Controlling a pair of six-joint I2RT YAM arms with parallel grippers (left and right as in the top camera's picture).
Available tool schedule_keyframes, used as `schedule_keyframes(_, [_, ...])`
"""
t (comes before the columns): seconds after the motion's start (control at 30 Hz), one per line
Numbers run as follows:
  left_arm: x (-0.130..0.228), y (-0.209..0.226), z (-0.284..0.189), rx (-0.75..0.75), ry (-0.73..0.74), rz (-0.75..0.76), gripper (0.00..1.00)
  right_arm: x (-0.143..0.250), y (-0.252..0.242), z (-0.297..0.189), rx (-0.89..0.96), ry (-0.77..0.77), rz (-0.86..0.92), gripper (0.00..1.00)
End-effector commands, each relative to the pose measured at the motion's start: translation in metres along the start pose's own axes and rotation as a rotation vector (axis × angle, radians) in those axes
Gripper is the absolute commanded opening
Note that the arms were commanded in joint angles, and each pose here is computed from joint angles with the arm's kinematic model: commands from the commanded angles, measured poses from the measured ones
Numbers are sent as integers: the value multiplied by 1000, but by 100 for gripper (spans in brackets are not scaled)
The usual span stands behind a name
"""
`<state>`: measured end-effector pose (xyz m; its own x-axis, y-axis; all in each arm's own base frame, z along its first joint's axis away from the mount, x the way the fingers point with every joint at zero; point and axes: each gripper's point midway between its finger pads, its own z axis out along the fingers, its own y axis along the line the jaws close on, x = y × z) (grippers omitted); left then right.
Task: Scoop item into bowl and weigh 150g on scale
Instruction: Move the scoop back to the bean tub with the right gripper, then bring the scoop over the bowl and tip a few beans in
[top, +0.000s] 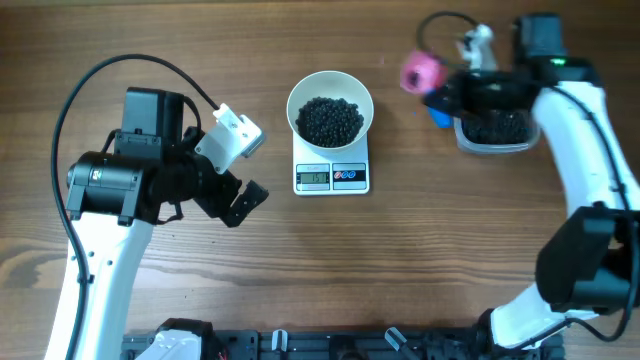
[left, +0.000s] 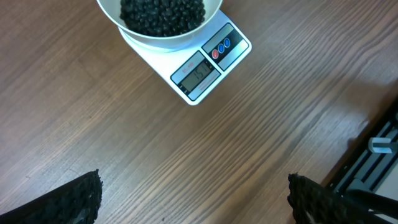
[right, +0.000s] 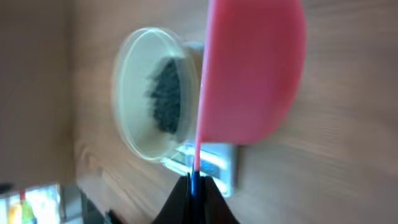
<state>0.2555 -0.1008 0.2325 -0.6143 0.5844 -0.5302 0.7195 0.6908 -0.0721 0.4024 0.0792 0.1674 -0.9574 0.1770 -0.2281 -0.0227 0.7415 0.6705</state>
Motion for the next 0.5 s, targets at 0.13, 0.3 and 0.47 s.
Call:
schedule_keyframes(0.13, [1,0,-2,-4,-5,17,100,18,-127,-67,635,3,130,4])
schedule_keyframes(0.3, [1,0,-2,-4,-5,16,100,32,-142,-99,1153,41,74,4])
schedule_keyframes(0.47, [1,0,-2,-4,-5,16,100,19,-132,-109,1329,3,-45,5])
